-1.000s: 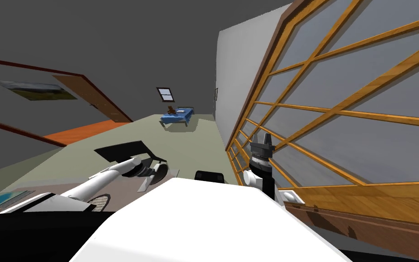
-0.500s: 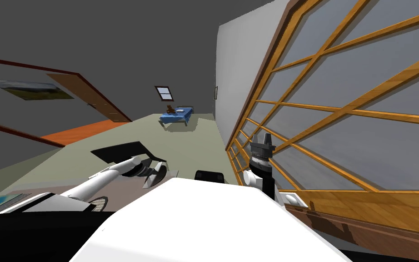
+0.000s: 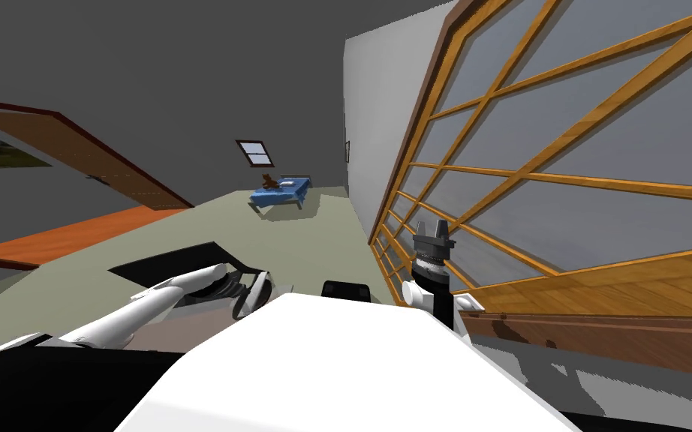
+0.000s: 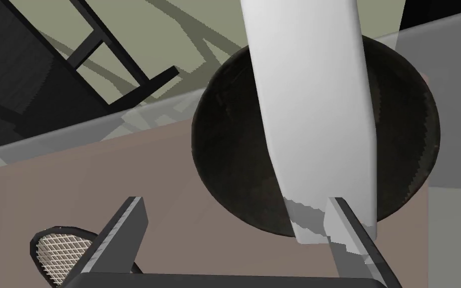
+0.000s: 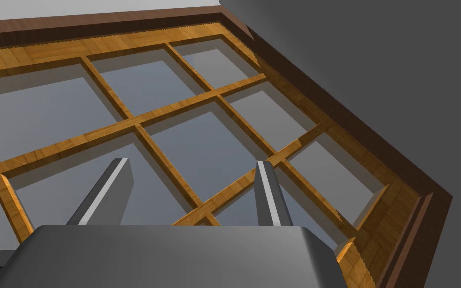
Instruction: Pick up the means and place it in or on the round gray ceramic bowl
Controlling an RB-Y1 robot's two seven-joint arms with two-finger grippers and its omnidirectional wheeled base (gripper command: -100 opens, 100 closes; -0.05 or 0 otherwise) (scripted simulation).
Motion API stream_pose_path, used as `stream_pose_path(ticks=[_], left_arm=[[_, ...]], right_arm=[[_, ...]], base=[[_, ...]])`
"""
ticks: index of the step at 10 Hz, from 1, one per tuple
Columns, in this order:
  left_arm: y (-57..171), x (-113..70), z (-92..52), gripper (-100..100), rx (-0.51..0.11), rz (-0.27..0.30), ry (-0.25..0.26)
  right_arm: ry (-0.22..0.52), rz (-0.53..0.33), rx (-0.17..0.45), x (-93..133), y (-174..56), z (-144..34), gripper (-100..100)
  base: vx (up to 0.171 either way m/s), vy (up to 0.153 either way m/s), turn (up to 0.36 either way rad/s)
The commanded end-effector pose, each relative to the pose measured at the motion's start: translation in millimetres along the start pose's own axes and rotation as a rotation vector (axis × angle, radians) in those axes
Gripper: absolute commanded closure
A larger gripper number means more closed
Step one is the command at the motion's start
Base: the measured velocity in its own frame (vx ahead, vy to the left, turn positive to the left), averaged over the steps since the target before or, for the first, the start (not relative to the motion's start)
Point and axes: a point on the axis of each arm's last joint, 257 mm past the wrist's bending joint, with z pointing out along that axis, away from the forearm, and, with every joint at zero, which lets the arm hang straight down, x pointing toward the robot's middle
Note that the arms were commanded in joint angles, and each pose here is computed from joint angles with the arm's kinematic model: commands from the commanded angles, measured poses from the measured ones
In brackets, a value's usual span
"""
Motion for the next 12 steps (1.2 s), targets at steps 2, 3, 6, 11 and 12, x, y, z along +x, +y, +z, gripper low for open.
stream_pose_path(ticks=[2,3,6,11,12], left_arm=[[-20,-15.2,1.9,-100,0.075,0.112,-0.034],[-26,-18.9,1.2,-100,0.095,0.149,-0.051],[-29,-20.8,0.8,-100,0.104,0.236,-0.064],[-42,-7.7,-30.4,-100,0.103,0.233,-0.063],[-43,-5.6,-35.6,-100,0.103,0.233,-0.063]], right_arm=[[0.0,0.0,0.0,0,0,0.0,0],[0.0,0.0,0.0,0,0,0.0,0],[0.0,0.0,0.0,0,0,0.0,0],[0.0,0.0,0.0,0,0,0.0,0],[0.0,0.0,0.0,0,0,0.0,0]], base=[[-0.01,0.005,0.037],[0.004,-0.015,-0.004],[0.002,-0.003,-0.002],[-0.031,-0.008,-0.011],[-0.038,-0.015,-0.007]])
